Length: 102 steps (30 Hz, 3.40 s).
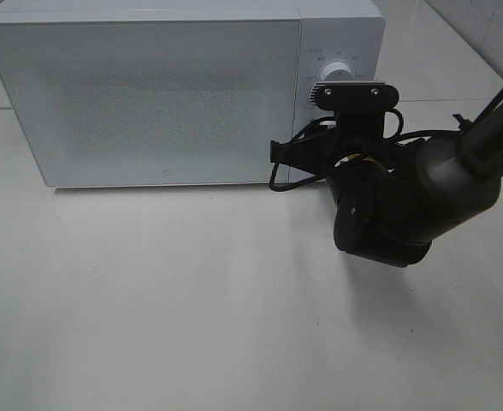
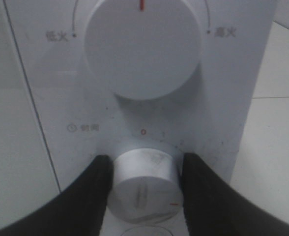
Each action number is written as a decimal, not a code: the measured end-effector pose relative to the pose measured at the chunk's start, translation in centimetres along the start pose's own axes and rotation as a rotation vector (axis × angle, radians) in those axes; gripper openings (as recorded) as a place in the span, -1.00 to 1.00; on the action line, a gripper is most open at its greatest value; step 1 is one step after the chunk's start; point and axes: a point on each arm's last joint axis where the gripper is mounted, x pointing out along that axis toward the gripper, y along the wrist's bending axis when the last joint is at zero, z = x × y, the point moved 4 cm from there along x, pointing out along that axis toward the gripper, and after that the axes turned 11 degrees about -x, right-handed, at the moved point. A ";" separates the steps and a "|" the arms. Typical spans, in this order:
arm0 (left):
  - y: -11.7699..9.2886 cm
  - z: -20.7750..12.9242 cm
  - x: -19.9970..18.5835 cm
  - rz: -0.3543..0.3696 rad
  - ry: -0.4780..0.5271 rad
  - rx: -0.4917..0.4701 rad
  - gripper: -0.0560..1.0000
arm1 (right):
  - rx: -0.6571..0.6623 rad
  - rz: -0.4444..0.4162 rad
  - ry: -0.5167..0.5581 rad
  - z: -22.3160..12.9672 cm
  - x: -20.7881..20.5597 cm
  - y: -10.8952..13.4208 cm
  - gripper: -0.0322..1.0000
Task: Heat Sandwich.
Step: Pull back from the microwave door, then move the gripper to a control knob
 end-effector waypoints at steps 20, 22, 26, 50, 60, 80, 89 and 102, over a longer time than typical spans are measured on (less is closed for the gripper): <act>0.0 0.0 0.0 0.000 0.000 0.000 0.95 | 0.616 -0.004 0.000 -0.1 -0.1 -0.1 -0.17; 0.0 0.0 0.0 0.000 0.000 0.000 0.95 | 0.658 -0.004 0.000 -0.1 -0.1 -0.1 -0.17; 0.0 0.0 0.0 0.000 0.000 0.000 0.95 | 0.795 -0.008 0.000 -0.2 -0.1 -0.1 -0.17; 0.0 0.0 0.0 0.000 0.000 0.000 0.95 | 1.455 -0.010 -0.023 -0.4 -0.1 -0.3 -0.16; 0.0 0.0 0.0 0.000 0.000 0.000 0.95 | 1.544 -0.009 -0.024 -0.4 -0.1 -0.3 -0.16; 0.0 0.0 0.0 0.000 0.000 0.000 0.95 | 1.516 -0.010 -0.023 -0.4 -0.1 -0.3 -0.14; 0.0 0.0 0.0 0.000 0.000 0.000 0.95 | 1.515 -0.008 -0.036 -0.1 -0.2 -0.4 0.18; 0.0 0.0 0.0 0.000 0.000 0.000 0.95 | 1.506 0.006 -0.030 0.4 -1.6 -0.9 0.41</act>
